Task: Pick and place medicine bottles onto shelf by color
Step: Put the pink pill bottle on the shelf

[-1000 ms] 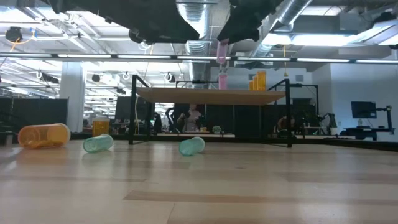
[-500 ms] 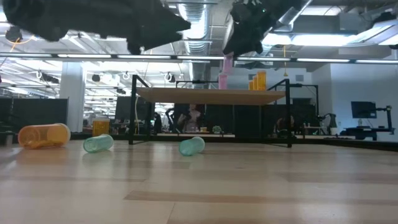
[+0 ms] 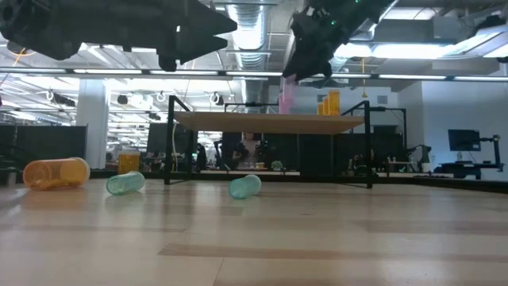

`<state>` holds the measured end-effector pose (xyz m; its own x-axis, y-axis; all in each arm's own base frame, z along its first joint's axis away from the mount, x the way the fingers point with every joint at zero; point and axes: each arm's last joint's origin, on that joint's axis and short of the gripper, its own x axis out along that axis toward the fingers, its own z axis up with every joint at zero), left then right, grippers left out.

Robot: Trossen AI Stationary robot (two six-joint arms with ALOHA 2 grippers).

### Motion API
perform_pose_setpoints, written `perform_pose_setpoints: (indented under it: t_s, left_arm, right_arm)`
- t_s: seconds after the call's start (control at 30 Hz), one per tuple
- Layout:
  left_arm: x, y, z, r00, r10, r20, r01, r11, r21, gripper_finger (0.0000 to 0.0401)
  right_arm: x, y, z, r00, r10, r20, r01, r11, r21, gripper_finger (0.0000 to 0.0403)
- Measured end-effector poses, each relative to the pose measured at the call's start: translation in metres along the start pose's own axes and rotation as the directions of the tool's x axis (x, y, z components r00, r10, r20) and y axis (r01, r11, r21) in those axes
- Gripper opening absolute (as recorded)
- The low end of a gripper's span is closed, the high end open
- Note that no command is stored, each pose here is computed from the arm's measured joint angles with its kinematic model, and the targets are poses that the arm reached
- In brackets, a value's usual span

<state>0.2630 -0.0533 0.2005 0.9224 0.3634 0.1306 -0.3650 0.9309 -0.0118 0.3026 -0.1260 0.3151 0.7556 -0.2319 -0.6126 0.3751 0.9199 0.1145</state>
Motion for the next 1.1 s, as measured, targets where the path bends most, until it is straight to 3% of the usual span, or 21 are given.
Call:
perform_pose_setpoints:
  t_s: [0.67,0.9,1.1]
  left_arm:
    - [0.0,0.0,0.0,1.0,0.002,-0.001,-0.002,1.0,-0.007,0.0245]
    - [0.0,0.0,0.0,1.0,0.004,0.0,-0.004,1.0,-0.008,0.0245]
    - [0.0,0.0,0.0,1.0,0.007,-0.001,-0.007,1.0,-0.011,0.0245]
  right_arm:
    - [-0.001,-0.012,0.001,0.998,-0.059,0.012,0.059,0.998,0.018,0.0137]
    - [0.0,-0.01,0.001,0.995,-0.097,0.009,0.096,0.993,0.073,0.0137]
    - [0.0,-0.003,0.0,0.996,-0.084,0.005,0.084,0.995,0.047,0.0137]
